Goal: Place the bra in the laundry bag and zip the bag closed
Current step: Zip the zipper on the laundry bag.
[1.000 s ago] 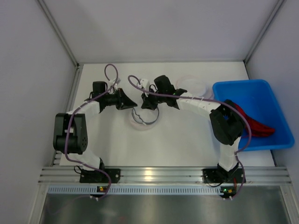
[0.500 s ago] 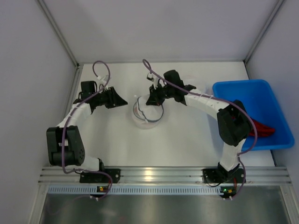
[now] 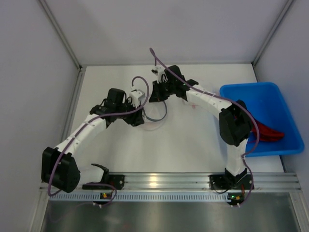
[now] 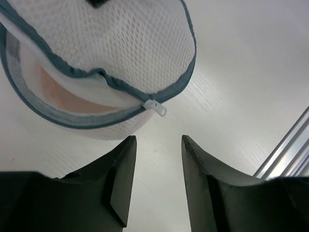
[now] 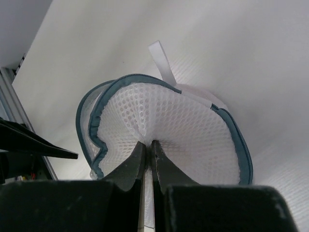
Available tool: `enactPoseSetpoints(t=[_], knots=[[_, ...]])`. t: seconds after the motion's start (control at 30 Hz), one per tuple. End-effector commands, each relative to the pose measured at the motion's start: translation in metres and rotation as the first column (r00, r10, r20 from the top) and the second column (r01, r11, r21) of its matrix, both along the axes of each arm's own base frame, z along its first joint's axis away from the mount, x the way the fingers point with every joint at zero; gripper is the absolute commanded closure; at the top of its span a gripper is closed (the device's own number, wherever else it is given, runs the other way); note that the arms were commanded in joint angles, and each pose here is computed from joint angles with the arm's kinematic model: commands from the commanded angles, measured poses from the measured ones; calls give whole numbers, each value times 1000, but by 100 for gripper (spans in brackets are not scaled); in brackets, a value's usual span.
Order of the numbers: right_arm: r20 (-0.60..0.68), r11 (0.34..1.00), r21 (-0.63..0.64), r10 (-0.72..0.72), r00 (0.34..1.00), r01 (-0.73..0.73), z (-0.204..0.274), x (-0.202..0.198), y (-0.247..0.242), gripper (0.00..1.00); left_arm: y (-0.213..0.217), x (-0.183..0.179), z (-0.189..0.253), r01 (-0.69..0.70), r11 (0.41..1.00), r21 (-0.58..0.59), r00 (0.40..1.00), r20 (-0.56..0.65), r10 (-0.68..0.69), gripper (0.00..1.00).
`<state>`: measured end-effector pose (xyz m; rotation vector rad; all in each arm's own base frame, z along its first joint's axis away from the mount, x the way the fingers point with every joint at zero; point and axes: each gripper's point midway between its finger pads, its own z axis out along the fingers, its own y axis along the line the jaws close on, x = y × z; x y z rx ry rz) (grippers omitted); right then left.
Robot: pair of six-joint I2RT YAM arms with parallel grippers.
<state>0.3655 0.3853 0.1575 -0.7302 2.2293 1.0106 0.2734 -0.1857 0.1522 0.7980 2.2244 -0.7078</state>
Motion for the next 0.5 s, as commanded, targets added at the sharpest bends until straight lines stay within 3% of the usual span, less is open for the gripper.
enactPoseSetpoints(t=[0.0, 0.07, 0.47], knots=[[-4, 995, -36, -97, 995, 97, 13, 11, -2, 100, 15, 0, -2, -25, 990, 137, 998, 60, 17, 52], [-14, 989, -81, -129, 992, 127, 5, 11, -5, 100, 13, 0, -1, -38, 984, 172, 997, 70, 27, 46], [-68, 975, -142, -183, 981, 172, -6, 4, 6, 100, -4, 9, -15, -90, 976, 197, 996, 9, 90, 45]])
